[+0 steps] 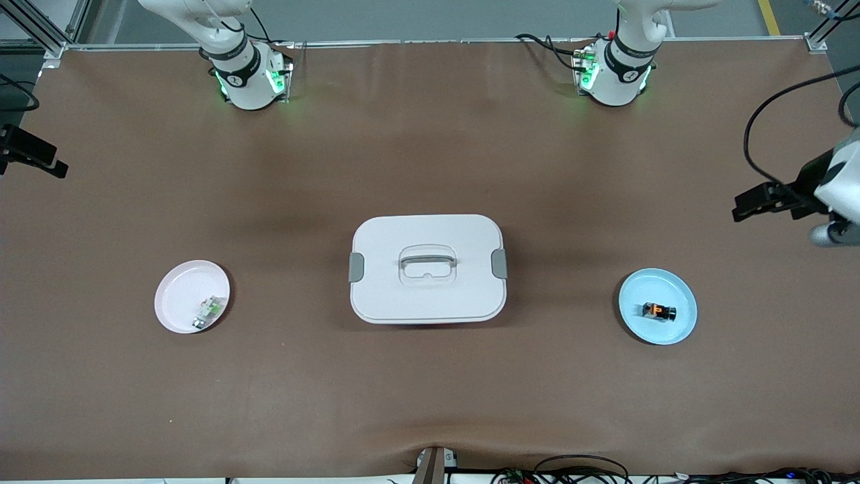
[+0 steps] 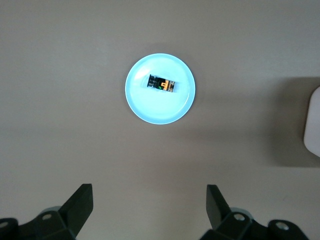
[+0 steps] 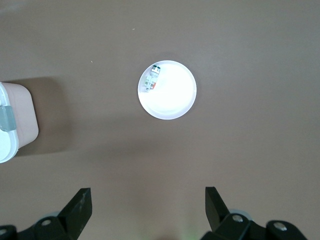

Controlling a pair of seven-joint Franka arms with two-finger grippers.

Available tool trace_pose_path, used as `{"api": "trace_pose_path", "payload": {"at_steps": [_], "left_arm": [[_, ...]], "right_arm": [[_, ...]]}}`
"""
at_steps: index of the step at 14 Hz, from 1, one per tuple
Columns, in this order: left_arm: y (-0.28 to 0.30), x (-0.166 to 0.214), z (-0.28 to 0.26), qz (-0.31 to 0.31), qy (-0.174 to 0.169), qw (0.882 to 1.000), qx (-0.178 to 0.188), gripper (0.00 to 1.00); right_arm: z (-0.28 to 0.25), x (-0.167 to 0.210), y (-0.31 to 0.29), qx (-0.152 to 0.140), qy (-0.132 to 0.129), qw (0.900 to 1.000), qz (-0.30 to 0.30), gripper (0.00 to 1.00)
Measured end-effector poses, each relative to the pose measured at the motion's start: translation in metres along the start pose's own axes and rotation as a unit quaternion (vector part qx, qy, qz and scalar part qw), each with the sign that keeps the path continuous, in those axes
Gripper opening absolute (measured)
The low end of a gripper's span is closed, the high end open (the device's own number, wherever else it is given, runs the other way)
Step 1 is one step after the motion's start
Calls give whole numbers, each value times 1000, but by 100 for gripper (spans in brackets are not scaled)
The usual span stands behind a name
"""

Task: Transfer orange switch to right arm and place
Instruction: 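Move the left gripper down over the black-orange switch on the blue plate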

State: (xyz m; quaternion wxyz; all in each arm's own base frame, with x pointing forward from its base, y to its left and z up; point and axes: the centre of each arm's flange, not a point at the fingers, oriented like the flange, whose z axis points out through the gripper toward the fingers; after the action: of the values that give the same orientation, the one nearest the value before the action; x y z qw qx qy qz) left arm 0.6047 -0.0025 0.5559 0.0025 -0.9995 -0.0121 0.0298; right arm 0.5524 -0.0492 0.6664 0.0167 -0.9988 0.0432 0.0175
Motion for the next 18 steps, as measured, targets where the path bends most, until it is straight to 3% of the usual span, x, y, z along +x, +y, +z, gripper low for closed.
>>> {"api": "trace_pose_path", "payload": {"at_steps": [14, 18], "left_arm": [[3, 74, 184, 1, -6, 1000, 7, 100], [3, 86, 232, 36, -3, 999, 22, 100]], "right_arm": [[-2, -1, 1, 5, 0, 1000, 22, 100], [-2, -1, 1, 5, 0, 1000, 23, 100]]}}
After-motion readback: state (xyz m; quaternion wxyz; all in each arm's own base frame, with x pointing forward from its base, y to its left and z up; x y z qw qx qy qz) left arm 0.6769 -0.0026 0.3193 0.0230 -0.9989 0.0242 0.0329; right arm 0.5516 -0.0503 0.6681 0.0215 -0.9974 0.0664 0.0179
